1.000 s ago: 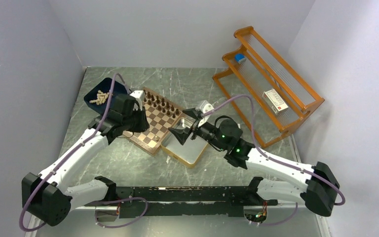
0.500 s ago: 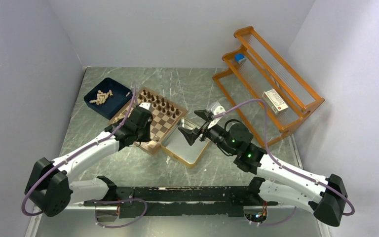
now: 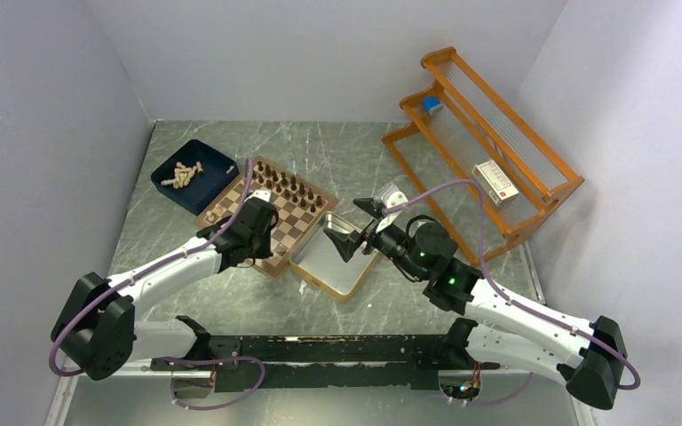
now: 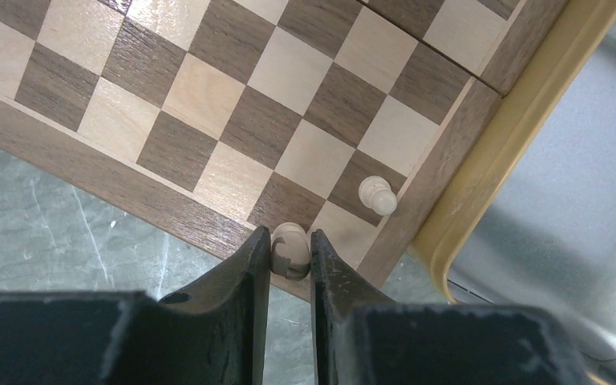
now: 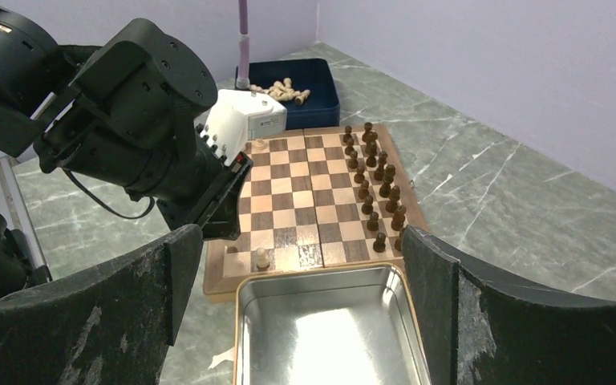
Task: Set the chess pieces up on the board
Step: Place the chess piece on the chessboard.
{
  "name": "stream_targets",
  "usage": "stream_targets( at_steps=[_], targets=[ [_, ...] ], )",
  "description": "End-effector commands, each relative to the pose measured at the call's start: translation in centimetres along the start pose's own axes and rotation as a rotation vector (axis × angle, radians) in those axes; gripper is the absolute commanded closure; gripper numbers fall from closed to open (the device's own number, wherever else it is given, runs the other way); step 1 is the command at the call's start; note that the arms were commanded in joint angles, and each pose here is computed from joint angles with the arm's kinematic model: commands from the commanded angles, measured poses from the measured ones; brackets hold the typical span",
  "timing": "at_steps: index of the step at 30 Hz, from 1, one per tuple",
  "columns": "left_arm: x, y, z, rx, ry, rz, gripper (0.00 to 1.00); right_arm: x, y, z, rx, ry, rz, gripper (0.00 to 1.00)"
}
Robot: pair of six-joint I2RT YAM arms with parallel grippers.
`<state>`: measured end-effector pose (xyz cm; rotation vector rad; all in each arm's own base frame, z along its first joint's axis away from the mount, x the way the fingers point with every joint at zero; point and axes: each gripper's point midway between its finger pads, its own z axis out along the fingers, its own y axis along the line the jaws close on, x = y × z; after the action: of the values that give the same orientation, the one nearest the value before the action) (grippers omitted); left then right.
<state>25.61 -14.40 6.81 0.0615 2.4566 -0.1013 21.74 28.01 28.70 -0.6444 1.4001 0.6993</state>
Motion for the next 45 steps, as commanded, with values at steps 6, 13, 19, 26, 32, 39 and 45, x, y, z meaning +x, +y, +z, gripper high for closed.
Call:
stream_targets(
  at_steps=[6,13,19,26,32,39,45],
  targets=[
    [-0.9,-0.3,0.3,0.01,-0.08,-0.024,0.88,-0.4,-0.4,-0.3,0.015,-0.017,-0.016,0.0],
    [-0.7,-0.4,0.9,0.01,-0.073,-0.018,0.88,-0.3,-0.3,-0.2,0.01,-0.014,-0.017,0.0],
    [-0.4,-0.1,1.2,-0.006,-0.073,-0.012,0.86,-0.3,-0.4,-0.2,0.015,-0.017,-0.018,0.0],
    [0.1,0.2,1.5,-0.02,-0.06,-0.005,0.82,-0.4,-0.4,-0.3,0.014,-0.019,-0.019,0.0],
    [0.2,0.2,1.7,-0.021,-0.058,0.0,0.8,-0.5,-0.4,-0.4,0.016,-0.022,-0.021,0.0],
    [0.4,0.2,2.0,-0.026,-0.051,0.005,0.77,-0.6,-0.4,-0.5,0.017,-0.028,-0.017,0.0],
    [0.3,0.2,1.8,-0.027,-0.048,0.005,0.72,-0.5,-0.5,-0.6,0.022,-0.025,-0.023,0.0]
  ],
)
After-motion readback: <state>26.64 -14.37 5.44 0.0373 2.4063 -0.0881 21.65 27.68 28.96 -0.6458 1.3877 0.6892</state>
